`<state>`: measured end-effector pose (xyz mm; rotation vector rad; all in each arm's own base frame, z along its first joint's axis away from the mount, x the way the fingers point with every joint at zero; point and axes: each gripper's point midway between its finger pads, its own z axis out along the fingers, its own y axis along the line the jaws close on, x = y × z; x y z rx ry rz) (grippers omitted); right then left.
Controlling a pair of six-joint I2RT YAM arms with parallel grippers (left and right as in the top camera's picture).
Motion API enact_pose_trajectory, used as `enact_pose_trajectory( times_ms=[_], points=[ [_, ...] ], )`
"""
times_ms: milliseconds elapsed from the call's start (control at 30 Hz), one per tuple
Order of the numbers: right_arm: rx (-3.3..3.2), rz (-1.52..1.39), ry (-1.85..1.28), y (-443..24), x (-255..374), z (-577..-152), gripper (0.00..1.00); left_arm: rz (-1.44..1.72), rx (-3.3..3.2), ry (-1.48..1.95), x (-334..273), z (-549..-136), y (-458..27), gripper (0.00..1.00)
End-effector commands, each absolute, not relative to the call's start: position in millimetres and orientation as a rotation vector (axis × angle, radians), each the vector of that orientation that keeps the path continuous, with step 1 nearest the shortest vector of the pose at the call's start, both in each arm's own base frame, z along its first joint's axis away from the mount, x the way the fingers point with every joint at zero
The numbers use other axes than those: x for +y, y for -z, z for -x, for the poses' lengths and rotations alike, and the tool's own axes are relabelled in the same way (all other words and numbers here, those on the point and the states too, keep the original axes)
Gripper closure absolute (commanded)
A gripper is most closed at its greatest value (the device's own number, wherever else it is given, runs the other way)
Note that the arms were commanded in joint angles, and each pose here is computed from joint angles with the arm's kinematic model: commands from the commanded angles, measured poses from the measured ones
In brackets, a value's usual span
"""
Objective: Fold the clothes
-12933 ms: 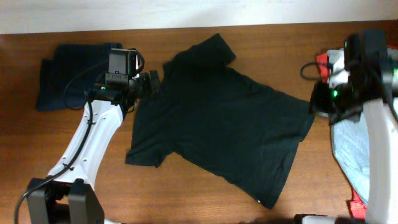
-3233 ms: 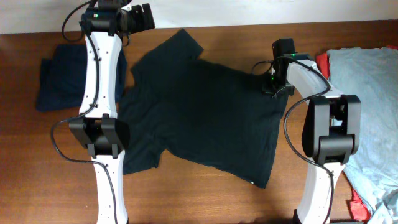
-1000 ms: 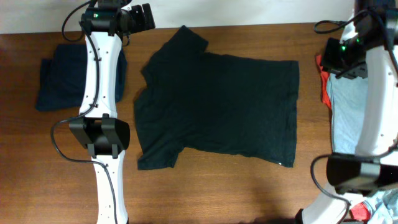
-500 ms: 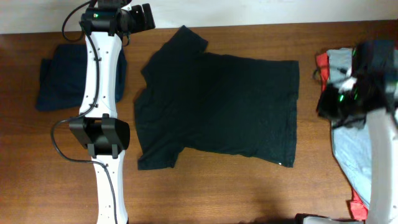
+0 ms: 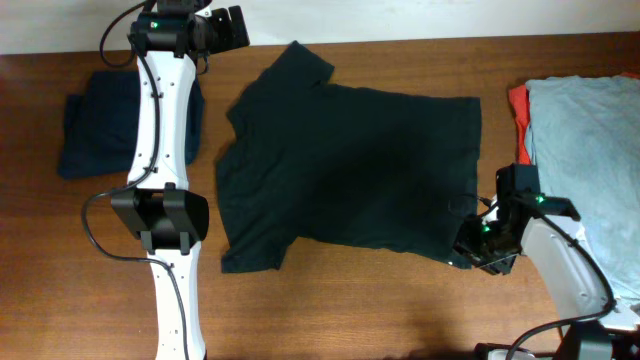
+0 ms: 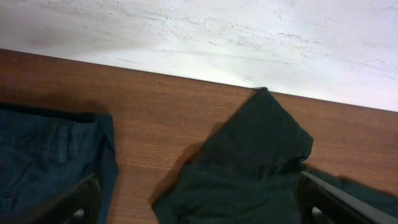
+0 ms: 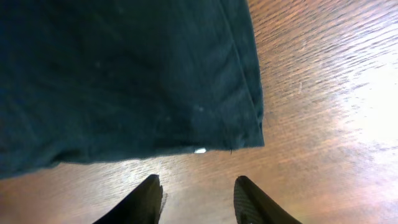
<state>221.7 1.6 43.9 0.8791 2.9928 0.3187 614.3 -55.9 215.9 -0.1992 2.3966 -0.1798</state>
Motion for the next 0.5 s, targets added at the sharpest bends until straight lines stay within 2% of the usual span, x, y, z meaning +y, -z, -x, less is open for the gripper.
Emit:
enact_pose_trajectory(
  times_ms=[0,167,233,467],
  points=[
    [2.972,-0.965,-0.248,-35,-5,-216,0.55,0.194,2.377,0.187,-57,-615,-225,0.01],
    [2.963,-1.046,-0.169,-24,-12,-206,0.54,0.194,2.377,0.187,-57,-615,-225,0.01],
    [2.950,-1.089,-0.145,-19,-14,-203,0.50,0.194,2.377,0.187,-57,-615,-225,0.01],
    [2.918,-1.083,-0.156,-9,-14,-206,0.48,0.194,2.377,0.187,-57,-615,-225,0.01]
  ],
)
